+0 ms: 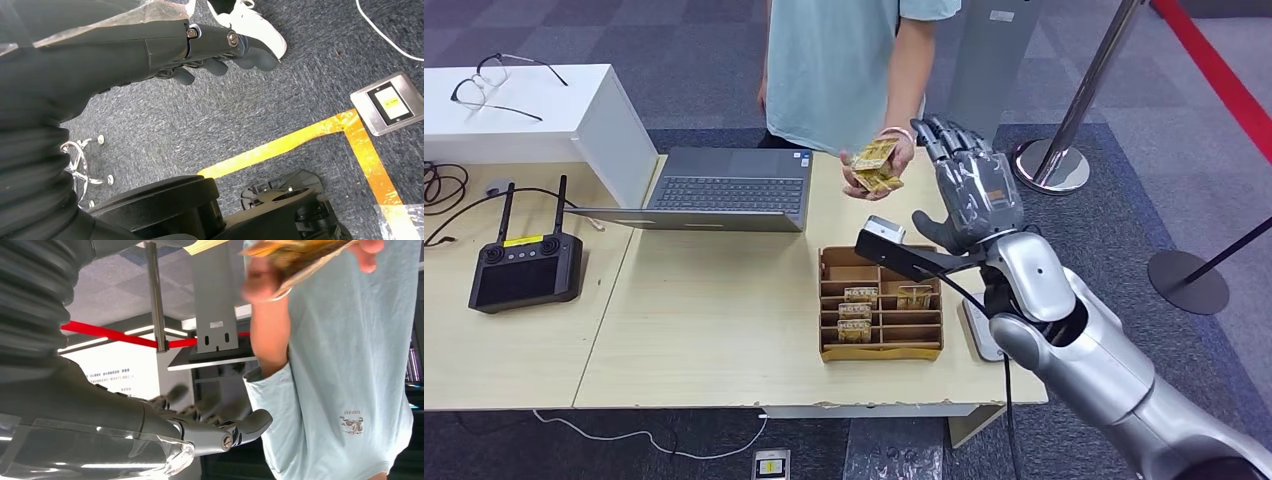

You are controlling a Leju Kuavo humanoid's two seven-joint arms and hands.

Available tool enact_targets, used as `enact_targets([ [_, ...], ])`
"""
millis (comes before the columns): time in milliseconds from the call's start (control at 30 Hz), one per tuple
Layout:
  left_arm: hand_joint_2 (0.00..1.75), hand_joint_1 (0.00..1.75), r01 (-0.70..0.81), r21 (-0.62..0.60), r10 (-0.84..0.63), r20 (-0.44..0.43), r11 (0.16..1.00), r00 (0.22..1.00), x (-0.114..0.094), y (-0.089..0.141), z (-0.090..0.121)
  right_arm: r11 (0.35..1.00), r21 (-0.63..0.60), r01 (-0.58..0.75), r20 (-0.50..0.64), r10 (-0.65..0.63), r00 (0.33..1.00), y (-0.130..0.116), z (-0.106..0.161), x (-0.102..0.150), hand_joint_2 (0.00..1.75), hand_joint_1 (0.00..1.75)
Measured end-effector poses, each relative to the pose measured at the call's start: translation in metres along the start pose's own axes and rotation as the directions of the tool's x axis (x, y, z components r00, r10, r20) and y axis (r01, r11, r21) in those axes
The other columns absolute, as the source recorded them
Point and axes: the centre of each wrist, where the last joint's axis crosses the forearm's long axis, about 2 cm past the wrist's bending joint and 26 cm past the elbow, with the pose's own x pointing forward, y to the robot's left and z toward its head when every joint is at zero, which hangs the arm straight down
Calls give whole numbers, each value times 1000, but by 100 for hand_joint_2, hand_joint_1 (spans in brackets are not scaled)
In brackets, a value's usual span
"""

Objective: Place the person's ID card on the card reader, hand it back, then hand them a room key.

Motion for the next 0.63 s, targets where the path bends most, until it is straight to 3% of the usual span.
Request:
enact_targets([
  [633, 175, 0, -10, -1, 10, -7, 1000, 1000, -1, 0, 0, 996, 27, -89, -60, 91, 994, 1, 13, -27, 175, 2],
])
